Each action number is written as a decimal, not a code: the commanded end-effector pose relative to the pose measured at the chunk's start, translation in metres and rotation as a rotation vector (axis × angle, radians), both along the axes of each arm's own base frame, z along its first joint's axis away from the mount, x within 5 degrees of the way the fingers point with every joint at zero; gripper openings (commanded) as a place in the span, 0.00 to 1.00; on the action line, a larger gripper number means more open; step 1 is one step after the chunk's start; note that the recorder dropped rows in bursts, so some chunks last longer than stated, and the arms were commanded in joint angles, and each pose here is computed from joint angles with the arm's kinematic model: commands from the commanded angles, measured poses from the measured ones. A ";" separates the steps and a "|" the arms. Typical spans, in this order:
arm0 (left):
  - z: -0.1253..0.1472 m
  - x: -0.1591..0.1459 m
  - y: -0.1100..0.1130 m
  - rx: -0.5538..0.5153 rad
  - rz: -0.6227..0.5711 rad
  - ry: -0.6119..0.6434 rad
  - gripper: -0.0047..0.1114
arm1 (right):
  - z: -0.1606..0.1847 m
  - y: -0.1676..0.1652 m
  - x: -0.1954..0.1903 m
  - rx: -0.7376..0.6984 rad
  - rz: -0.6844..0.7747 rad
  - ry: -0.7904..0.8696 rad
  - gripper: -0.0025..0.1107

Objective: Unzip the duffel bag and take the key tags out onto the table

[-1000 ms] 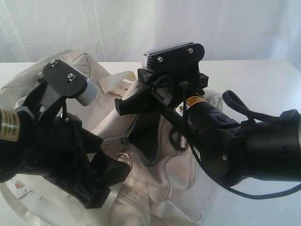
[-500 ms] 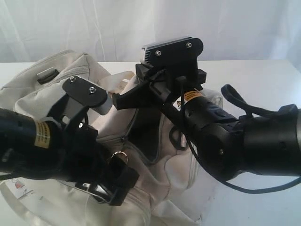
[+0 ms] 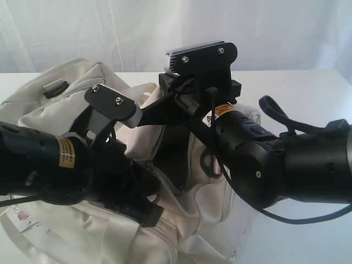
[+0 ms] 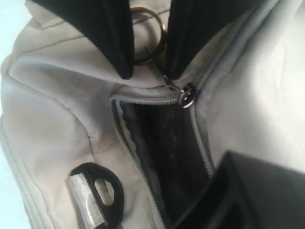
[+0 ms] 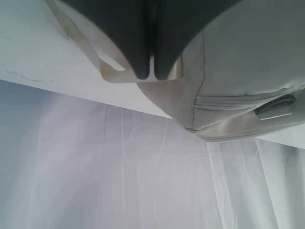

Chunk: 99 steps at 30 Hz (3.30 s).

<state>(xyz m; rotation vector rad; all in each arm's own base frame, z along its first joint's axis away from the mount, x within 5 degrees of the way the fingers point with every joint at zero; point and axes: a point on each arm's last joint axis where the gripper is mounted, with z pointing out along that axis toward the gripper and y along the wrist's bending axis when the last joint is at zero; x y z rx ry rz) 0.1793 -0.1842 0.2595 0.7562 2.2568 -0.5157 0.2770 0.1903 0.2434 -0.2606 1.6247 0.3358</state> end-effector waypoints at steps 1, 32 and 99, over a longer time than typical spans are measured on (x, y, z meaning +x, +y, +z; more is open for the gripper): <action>0.000 -0.002 0.000 0.035 -0.025 -0.004 0.09 | 0.005 -0.002 0.002 0.004 -0.012 -0.029 0.02; 0.041 -0.026 0.055 0.152 -0.024 -0.106 0.04 | 0.049 -0.020 -0.046 -0.001 0.167 0.258 0.54; 0.059 -0.043 0.131 0.558 0.373 -0.171 0.04 | -0.002 -0.025 -0.112 -0.349 0.439 0.594 0.02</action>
